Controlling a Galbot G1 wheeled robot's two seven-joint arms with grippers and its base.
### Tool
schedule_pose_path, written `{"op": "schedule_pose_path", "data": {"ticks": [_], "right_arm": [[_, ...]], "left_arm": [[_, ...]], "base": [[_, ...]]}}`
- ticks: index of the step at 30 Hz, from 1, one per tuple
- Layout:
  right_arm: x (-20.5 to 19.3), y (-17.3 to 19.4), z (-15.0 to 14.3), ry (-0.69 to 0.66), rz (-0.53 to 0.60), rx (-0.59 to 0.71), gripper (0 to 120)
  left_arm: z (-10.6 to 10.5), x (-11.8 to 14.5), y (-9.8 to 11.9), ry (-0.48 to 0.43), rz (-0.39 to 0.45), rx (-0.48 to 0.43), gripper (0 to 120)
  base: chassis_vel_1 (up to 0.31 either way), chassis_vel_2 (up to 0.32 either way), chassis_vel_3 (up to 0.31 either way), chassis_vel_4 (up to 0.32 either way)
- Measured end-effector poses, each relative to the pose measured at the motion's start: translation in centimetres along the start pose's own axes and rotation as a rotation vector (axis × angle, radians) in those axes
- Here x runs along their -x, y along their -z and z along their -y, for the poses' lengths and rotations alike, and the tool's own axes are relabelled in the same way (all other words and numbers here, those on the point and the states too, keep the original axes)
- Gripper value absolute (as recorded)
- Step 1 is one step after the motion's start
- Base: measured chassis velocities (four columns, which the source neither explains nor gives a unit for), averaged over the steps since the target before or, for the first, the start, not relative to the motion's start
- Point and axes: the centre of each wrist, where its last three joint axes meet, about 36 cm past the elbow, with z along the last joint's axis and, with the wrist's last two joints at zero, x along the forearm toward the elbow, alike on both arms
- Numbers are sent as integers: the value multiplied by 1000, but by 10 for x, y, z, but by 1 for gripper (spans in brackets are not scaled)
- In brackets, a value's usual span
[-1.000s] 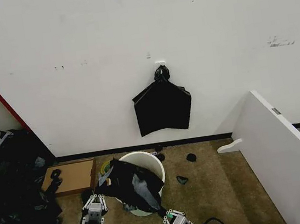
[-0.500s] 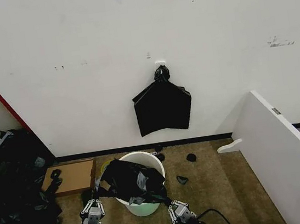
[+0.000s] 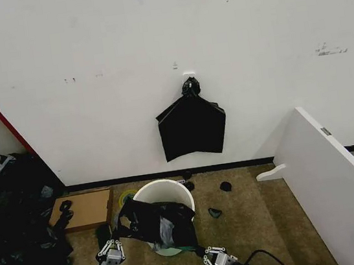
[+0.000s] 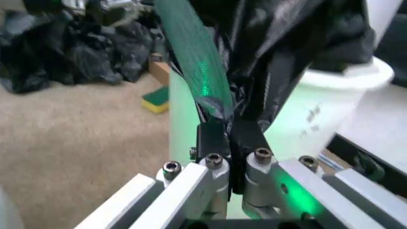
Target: Place the garbage bag over the trash bin.
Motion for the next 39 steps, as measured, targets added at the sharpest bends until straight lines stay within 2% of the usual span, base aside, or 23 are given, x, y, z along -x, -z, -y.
{"op": "schedule_pose_path", "data": {"ticks": [3,7,8,10,18,28,32,34,36,38,39], "right_arm": [[6,-12,2,-70,0,25,0],[18,-21,-2,-183,54,166,0],[18,-21,-2,-183,54,166,0],[22,-22,-3,-204,92,256,0],[17,-34,-8,-109,151,391,0],[8,-51,2,-62,153,406,0],[-2,-46,3,-18,158,392,0],[-10,-44,7,21,158,381,7],[-21,-43,12,69,150,366,16],[-31,-41,17,110,144,354,25],[-31,-41,17,110,144,354,25]], "left_arm": [[1,7,-5,10,-6,5,0],[5,12,-5,24,-10,-3,0],[5,12,-5,24,-10,-3,0],[8,12,-6,22,-16,-6,0],[13,8,-15,-16,-46,5,0],[13,17,-17,-1,-52,-11,0],[6,14,-12,-38,-34,-32,0],[0,12,-11,-69,-27,-31,0],[-12,9,-10,-137,-17,-20,10],[-32,13,-8,-228,9,-1,18],[-32,13,-8,-228,9,-1,18]], "base": [[0,0,0,0],[0,0,0,0],[0,0,0,0],[0,0,0,0],[0,0,0,0],[0,0,0,0],[0,0,0,0],[0,0,0,0],[0,0,0,0],[0,0,0,0],[0,0,0,0]]}}
